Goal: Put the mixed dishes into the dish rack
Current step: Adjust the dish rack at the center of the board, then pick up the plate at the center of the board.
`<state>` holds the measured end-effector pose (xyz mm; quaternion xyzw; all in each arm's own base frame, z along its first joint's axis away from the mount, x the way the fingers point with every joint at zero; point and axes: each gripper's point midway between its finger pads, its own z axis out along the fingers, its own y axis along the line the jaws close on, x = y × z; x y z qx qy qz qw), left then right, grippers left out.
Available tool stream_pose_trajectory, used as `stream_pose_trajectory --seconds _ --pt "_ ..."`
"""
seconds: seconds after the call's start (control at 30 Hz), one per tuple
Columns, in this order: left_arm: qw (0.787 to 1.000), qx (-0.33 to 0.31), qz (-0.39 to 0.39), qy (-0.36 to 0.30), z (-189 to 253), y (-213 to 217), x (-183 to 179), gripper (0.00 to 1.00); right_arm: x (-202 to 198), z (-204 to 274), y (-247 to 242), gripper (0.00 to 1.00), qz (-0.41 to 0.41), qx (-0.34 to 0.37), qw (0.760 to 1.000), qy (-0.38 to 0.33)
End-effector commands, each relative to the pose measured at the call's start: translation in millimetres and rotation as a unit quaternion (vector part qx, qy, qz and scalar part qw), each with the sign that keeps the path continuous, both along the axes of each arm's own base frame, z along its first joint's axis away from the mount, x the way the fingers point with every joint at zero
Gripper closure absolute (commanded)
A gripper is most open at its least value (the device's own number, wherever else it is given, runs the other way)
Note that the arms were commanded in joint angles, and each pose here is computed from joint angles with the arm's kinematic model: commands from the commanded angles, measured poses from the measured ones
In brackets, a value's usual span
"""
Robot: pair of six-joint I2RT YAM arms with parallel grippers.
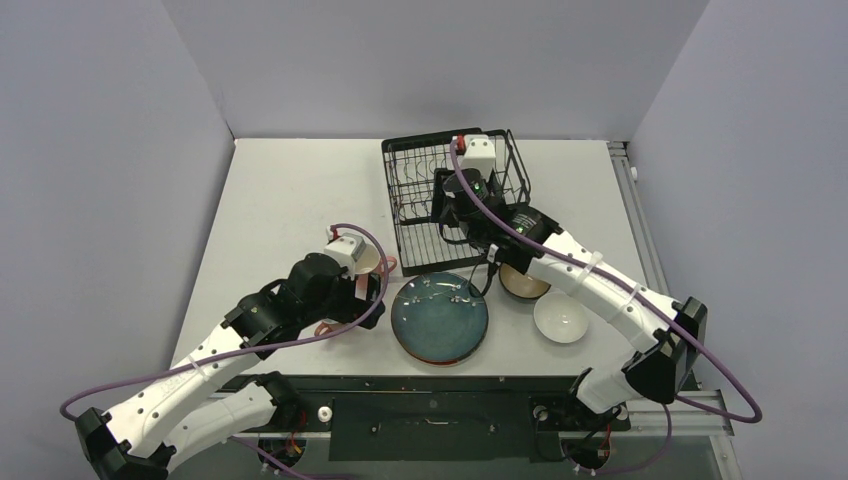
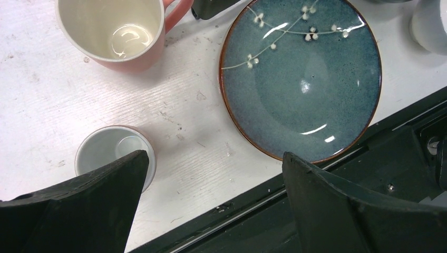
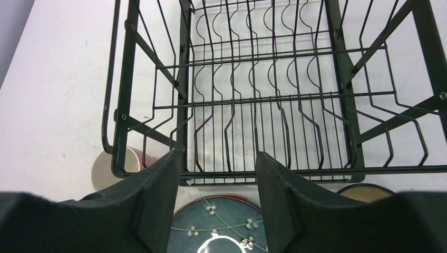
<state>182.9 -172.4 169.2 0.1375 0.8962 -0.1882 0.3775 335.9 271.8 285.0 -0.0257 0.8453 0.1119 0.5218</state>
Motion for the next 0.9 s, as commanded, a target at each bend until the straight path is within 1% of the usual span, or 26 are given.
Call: stream_pose_trajectory --seconds 0.0,0.03,0.07,0.1,0.13,0.27,0.3,0.33,0.37,0.4,0.43,0.47,0.57,0.6,0.63,0.7,0.87 --pt "0.999 -0.037 0.004 -0.016 16 -9 6 0.04 -18 47 -13 0.49 0.012 0.031 0.999 -0.042" --pt "0.999 -0.04 0.008 -0.015 17 -9 7 0.04 -22 40 -12 0.49 0.022 0.033 0.999 -0.036" --pt "0.999 -0.044 0.011 -0.011 16 -10 7 0.04 -27 49 -16 0.49 0.025 0.047 0.997 -0.046" --pt "0.999 -0.047 0.012 -0.007 16 -11 7 0.04 -31 42 -17 0.49 0.033 0.047 0.998 -0.041" --pt "0.999 -0.051 0.009 -0.002 16 -13 6 0.04 -37 50 -22 0.49 0.037 0.059 0.996 -0.05" --pt "0.997 -0.071 0.011 0.02 12 -20 3 0.04 -57 34 -36 0.49 0.057 0.066 0.995 -0.045" --pt "0.996 -0.078 0.008 0.028 11 -23 0 0.04 -62 39 -41 0.49 0.058 0.081 0.994 -0.053" --pt "0.996 -0.083 0.006 0.032 9 -25 -1 0.04 -66 24 -42 0.48 0.061 0.077 0.994 -0.042" --pt "0.994 -0.096 -0.005 0.043 9 -31 -5 0.04 -71 28 -48 0.48 0.06 0.092 0.993 -0.047" --pt "0.993 -0.104 -0.009 0.047 8 -34 -6 0.04 -74 15 -51 0.48 0.06 0.087 0.994 -0.037" --pt "0.991 -0.116 -0.019 0.057 9 -39 -11 0.04 -79 17 -56 0.48 0.058 0.097 0.993 -0.04" --pt "0.991 -0.121 -0.021 0.058 9 -41 -11 0.04 -83 6 -59 0.48 0.059 0.093 0.993 -0.031" --pt "0.988 -0.135 -0.015 0.073 8 -44 -14 0.04 -97 2 -71 0.49 0.067 0.098 0.992 -0.031" --pt "0.988 -0.136 -0.015 0.076 8 -44 -15 0.04 -101 -11 -71 0.47 0.074 0.094 0.993 -0.022" --pt "0.987 -0.14 -0.013 0.082 7 -45 -17 0.04 -105 -6 -73 0.45 0.08 0.108 0.99 -0.033" --pt "0.985 -0.144 -0.008 0.09 3 -46 -19 0.04 -113 -25 -77 0.42 0.088 0.106 0.99 -0.025" --pt "0.982 -0.152 0.02 0.111 -8 -46 -19 0.01 -123 -47 -86 0.42 0.085 0.094 0.992 -0.002"
